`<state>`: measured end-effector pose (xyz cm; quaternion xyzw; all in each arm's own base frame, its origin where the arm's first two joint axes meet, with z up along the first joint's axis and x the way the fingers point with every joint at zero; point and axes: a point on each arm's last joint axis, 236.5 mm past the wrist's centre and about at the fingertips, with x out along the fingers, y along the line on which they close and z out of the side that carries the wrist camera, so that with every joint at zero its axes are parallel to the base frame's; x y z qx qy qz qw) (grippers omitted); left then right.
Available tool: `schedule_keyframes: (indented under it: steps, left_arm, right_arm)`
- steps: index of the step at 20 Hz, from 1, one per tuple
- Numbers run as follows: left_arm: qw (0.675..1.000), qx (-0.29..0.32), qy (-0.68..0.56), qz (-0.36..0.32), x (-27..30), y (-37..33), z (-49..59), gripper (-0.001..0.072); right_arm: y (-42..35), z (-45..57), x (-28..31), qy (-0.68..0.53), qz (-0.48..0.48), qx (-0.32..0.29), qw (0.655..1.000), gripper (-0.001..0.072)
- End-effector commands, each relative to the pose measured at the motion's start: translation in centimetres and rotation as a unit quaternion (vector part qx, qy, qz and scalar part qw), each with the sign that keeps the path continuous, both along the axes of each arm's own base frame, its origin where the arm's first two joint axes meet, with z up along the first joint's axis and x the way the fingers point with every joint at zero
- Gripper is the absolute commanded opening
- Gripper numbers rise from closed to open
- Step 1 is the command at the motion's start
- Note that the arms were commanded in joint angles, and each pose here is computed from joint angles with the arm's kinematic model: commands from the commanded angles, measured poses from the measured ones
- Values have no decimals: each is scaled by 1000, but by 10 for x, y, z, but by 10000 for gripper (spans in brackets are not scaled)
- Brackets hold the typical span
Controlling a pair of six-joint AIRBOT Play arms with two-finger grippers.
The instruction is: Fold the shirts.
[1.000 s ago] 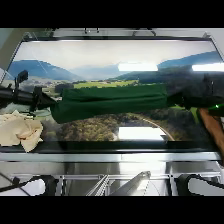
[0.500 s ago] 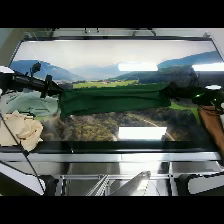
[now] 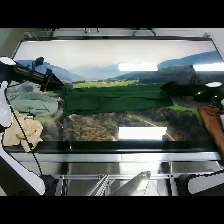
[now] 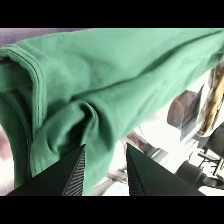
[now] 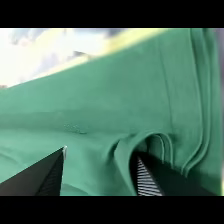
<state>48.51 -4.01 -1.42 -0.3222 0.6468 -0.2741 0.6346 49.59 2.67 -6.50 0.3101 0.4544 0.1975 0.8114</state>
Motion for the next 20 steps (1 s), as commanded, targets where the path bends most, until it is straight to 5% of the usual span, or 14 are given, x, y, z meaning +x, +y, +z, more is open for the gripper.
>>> schedule_keyframes:
  steps: [1,5,10,14,16,17,20]
  left_arm:
    - [1000,13,-10,9,2,12,29,269]
    - [997,23,-53,45,14,-2,37,268]
    - [996,25,-81,-24,10,-65,35,267]
    - [993,23,-88,-73,7,-127,15,265]
    - [992,21,-80,-100,0,-159,-3,65]
    - [990,21,-81,-113,-3,-174,-12,36]
    - [988,26,-88,-124,-4,-219,-41,2]
  right_arm:
    - [-48,8,-6,41,-5,-74,996,653]
    - [-60,-18,-20,110,-21,-92,990,655]
    - [-25,-50,-21,145,-5,-45,988,624]
    - [5,-52,-13,145,-5,21,989,421]
    - [11,-54,-16,152,4,33,988,82]
    - [13,-52,-18,154,8,36,987,23]
    - [10,-32,-24,155,38,55,986,22]
